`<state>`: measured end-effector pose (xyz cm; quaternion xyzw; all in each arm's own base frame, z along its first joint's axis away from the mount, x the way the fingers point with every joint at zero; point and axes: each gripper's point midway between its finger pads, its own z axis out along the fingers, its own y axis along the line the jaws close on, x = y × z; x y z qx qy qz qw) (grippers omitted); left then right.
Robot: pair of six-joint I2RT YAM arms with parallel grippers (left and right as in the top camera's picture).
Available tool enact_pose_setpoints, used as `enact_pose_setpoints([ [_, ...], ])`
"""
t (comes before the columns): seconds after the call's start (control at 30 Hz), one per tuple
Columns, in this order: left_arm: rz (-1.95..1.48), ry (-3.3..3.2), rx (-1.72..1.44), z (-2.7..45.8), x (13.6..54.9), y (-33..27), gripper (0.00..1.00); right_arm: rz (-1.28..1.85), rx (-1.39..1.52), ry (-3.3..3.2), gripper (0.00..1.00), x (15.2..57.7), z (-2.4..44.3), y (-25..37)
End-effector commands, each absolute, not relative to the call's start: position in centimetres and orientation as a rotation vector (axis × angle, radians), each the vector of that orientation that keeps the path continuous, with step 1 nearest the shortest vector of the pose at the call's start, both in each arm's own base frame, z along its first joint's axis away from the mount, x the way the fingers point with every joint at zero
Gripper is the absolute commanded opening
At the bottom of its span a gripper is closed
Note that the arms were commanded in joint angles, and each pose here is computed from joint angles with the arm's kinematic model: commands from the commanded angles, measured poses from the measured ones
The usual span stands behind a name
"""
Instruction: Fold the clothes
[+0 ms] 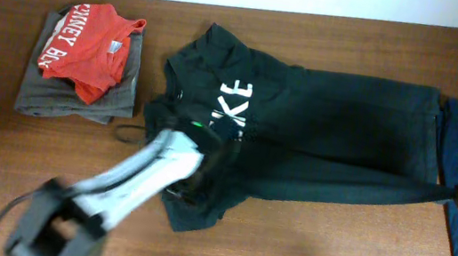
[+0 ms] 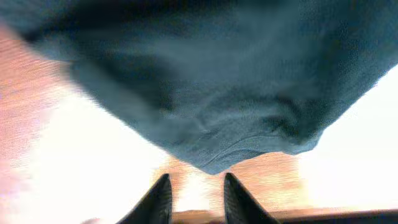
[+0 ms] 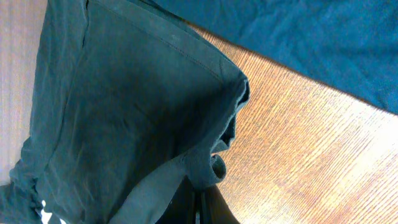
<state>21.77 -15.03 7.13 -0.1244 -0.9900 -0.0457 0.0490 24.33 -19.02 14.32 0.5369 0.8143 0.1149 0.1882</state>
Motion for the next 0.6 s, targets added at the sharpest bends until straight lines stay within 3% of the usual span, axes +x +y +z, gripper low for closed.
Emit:
enact_pose_setpoints([
  [0.0, 0.067, -3.091, 0.023, 9.4, 21.6, -13.4, 0.57, 0.297, 1.492, 2.287, 0.04, 24.4, 14.8, -19.4],
  [0.03, 0.121, -3.071, 0.075, 9.0, 21.3, -13.1, 0.65, 0.297, 1.492, 2.287, 0.04, 24.4, 14.8, -19.4],
  [0.13, 0.391, -2.95, 0.12, 6.4, 19.7, -13.5, 0.68, 0.297, 1.492, 2.287, 0.04, 24.4, 14.8, -19.4],
  [0.27, 0.451, -2.904, 0.08, 3.7, 18.0, -12.9, 0.69, 0.298, 1.494, 2.288, 0.04, 24.3, 14.8, -19.3],
  [0.43, 0.411, -3.007, -0.002, 2.6, 19.7, -12.3, 0.7, 0.298, 1.494, 2.288, 0.04, 24.3, 14.8, -19.4],
  [0.57, 0.399, -2.981, 0.005, 1.2, 19.5, -12.3, 0.66, 0.298, 1.494, 2.288, 0.04, 24.3, 14.8, -19.4],
])
